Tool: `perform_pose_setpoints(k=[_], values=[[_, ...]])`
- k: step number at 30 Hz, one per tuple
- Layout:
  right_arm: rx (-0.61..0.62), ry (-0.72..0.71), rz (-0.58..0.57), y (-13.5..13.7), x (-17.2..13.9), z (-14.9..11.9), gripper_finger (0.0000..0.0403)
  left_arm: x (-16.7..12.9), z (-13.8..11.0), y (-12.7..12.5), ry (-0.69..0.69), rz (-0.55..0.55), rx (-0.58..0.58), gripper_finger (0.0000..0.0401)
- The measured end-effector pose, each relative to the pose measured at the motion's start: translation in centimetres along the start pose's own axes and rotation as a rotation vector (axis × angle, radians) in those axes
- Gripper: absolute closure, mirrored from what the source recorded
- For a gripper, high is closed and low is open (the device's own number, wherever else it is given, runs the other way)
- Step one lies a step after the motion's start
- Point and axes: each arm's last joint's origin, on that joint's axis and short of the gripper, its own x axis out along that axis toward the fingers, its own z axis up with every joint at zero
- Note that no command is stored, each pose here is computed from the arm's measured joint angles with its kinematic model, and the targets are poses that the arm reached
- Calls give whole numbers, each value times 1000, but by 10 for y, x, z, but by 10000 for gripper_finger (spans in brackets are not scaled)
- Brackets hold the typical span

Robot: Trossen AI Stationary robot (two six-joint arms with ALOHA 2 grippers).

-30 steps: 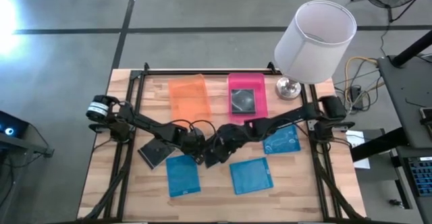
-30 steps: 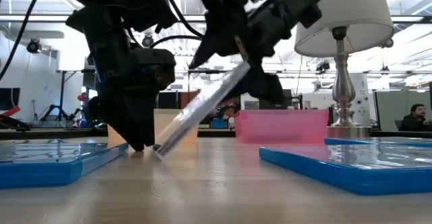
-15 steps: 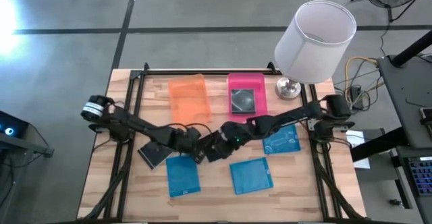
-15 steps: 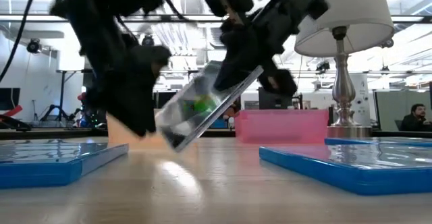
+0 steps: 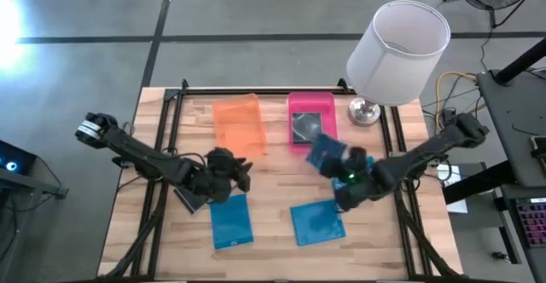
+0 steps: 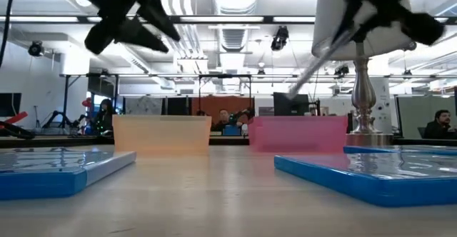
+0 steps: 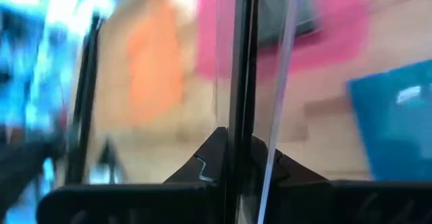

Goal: Pick & place jewel cases by type
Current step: Put the right black CD case into the pink bin

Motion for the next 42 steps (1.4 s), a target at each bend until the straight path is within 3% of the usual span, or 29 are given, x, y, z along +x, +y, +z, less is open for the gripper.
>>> perform_pose_setpoints(k=[5, 11, 17, 22, 27, 32, 37, 42], values=[[187, -162, 101, 1, 33, 5, 380, -6, 21, 2, -48, -31, -92, 271], [378, -299, 95, 14, 81, 25, 379, -18, 38, 5, -77, -71, -123, 271], [582, -292, 121, 34, 126, 37, 379, -28, 50, 9, -99, -98, -109, 271], [572, -252, 37, 40, 147, 35, 378, -37, 60, 12, -115, -121, -42, 271], [497, -303, 46, 46, 147, 38, 364, -46, 71, 18, -126, -153, -5, 271], [472, -283, -47, 39, 151, 46, 298, -54, 85, 25, -121, -200, 20, 271], [529, -261, -33, 43, 153, 48, 224, -60, 93, 30, -112, -254, 117, 271], [486, -99, -57, 62, 148, 47, 186, -62, 93, 33, -118, -256, 154, 271]])
